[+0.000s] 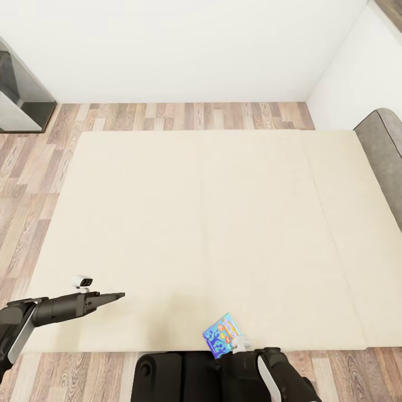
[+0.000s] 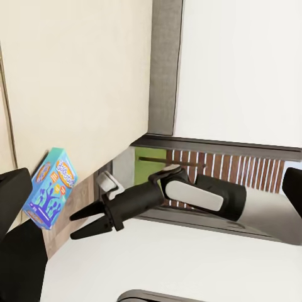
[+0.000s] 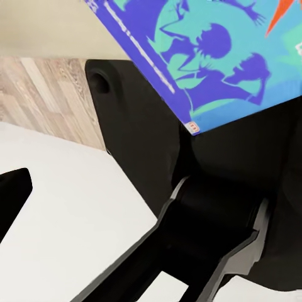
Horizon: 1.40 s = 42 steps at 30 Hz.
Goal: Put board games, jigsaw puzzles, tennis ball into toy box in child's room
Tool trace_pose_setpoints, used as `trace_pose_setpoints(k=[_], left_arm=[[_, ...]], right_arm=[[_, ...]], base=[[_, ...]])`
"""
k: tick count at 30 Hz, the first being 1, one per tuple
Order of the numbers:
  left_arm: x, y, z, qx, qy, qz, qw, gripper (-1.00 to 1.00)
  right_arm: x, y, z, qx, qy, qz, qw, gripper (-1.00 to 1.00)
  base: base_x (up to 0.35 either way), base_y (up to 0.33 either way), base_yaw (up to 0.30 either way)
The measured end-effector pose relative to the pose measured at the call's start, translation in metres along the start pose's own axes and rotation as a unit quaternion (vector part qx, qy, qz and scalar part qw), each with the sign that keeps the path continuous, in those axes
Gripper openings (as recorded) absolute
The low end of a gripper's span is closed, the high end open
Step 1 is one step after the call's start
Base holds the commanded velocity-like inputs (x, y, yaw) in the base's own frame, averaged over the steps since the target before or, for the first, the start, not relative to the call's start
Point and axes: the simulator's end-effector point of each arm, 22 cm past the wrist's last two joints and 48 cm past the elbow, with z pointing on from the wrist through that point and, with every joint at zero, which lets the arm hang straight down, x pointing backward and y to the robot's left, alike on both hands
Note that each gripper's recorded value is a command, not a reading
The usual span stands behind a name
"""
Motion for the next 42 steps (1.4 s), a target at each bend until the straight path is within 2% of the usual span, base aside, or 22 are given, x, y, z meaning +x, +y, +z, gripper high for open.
trace_pose_setpoints(k=[16,42], left_arm=[[0.002,0.004,0.0,-0.001,0.001,-0.004,1.0,1.0],[0.005,0.009,0.001,-0.002,0.003,-0.01,0.9999,1.0]], right_arm=[[0.0,0.015,0.008,-0.012,0.0,0.001,0.9999,1.0],[-0.003,0.016,0.01,-0.014,0.0,0.001,0.9999,1.0]], base=[[0.0,0.0,0.0],[0.0,0.0,0.0]])
